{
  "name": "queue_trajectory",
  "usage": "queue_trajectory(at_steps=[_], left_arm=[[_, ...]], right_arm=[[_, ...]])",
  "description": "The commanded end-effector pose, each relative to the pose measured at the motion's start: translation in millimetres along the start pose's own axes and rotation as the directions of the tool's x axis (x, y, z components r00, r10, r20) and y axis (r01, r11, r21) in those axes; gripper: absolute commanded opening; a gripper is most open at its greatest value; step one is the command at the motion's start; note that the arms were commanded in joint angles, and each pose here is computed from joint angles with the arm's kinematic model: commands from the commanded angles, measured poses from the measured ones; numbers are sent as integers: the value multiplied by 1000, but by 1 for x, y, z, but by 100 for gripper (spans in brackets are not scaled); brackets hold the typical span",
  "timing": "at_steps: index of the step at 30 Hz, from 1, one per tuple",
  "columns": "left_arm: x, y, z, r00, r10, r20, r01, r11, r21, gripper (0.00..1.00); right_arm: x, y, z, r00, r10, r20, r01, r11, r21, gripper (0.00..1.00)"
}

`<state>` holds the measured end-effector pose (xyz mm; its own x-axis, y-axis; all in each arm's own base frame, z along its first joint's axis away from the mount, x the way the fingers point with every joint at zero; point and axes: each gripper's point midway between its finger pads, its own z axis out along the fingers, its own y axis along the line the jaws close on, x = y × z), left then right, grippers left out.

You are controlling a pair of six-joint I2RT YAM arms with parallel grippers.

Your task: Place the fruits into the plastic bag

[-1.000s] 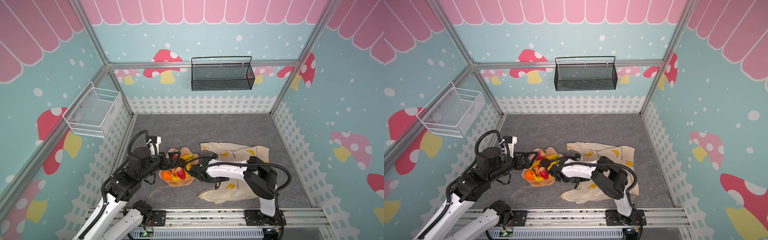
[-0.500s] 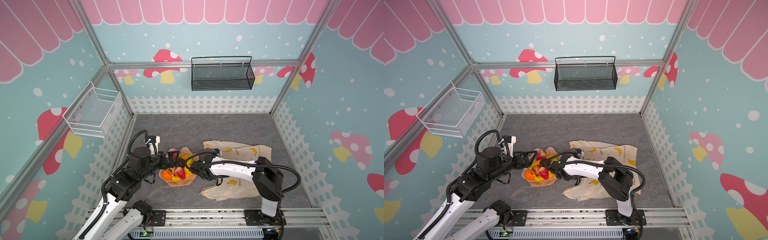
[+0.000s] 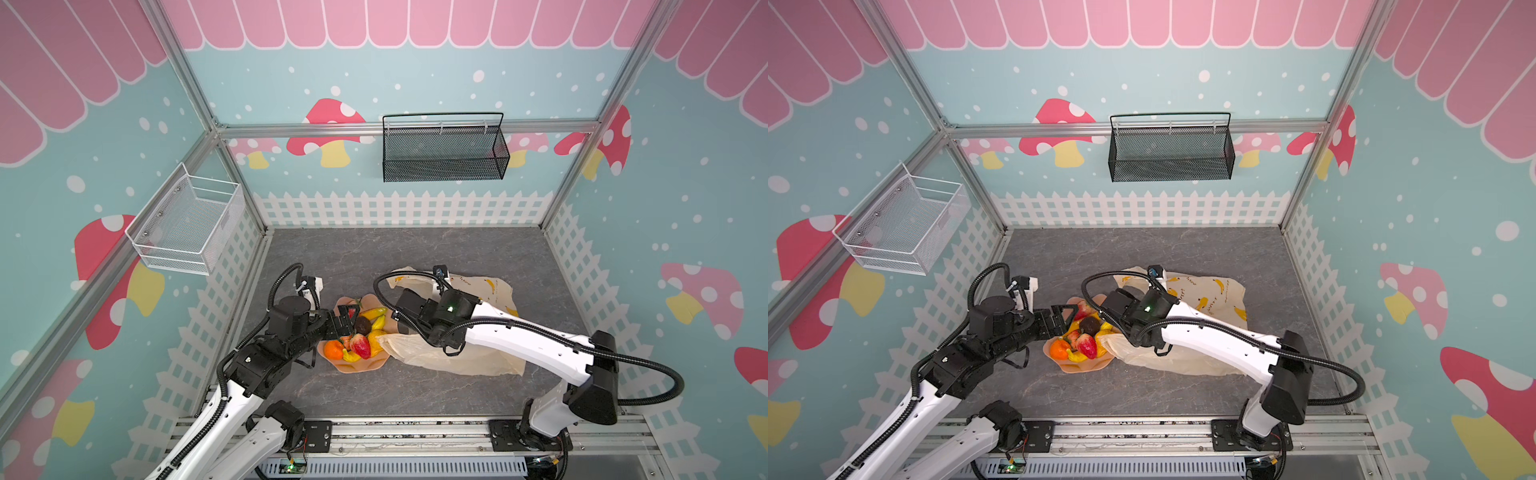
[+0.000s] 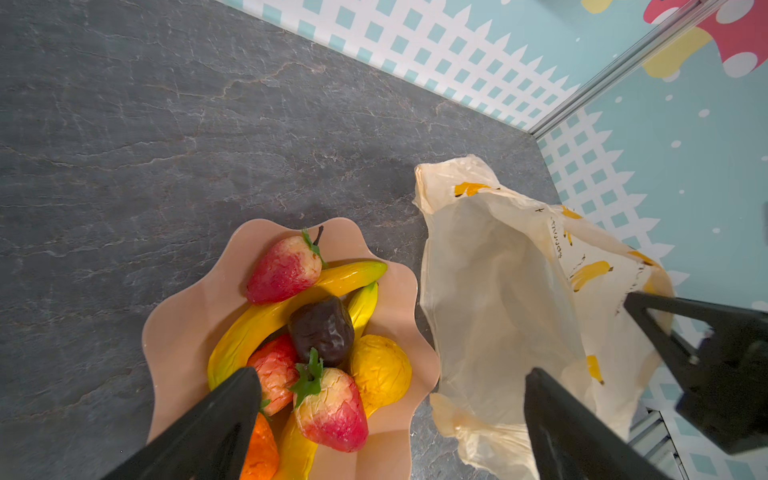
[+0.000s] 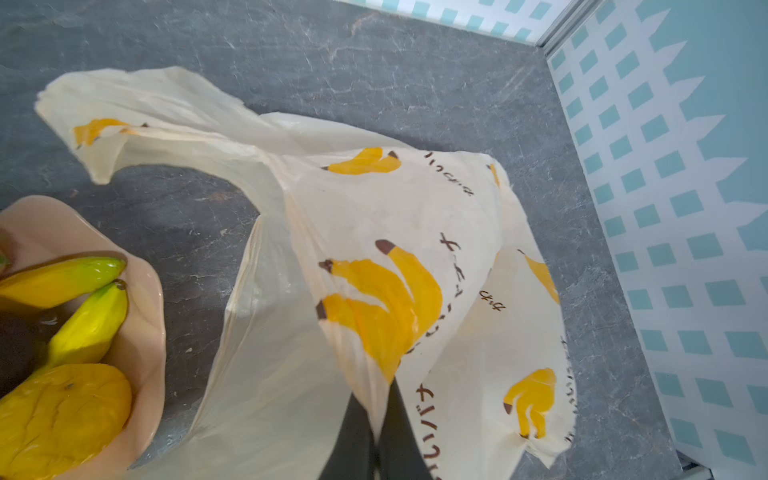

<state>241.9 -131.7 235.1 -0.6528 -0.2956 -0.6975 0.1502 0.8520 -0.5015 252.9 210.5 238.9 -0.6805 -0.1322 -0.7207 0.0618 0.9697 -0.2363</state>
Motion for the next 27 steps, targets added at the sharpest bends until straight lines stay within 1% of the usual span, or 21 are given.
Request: queue_trajectory(at_steps=[1,5,8,11,15,19,21,24,27], left_arm=[[-5,-10,8,1000,-12,7,11,999,51,99],[-8,-15,14,1000,6,1,-6,998,65,98],[-6,-29,19,999,37,-24,-34,992,124,98],[3,-42,26,995,66,-71,-52,983,175,97],[14,-50,32,990,81,-115,-56,978,201,97],[18,-59,27,986,85,-142,-49,969,243,97],[22,-65,24,979,126,-160,-80,961,265,97],[26,-71,22,958,224,-181,-176,952,250,97],[26,-79,19,936,295,-190,-243,935,257,97]], right_arm=[[-13,-11,-13,994,-61,94,67,995,-68,0],[-16,-19,-26,983,-34,180,68,981,-182,0],[-15,-31,-32,978,7,206,39,976,-215,0],[-12,-34,-32,977,21,210,29,972,-234,0],[-1,-24,-23,985,20,174,23,970,-241,0],[6,-15,-16,989,79,122,-47,967,-249,0],[9,-13,-13,990,96,101,-68,966,-250,0],[13,-14,-8,989,135,61,-118,967,-227,0],[16,-20,-5,977,214,25,-205,959,-195,0]])
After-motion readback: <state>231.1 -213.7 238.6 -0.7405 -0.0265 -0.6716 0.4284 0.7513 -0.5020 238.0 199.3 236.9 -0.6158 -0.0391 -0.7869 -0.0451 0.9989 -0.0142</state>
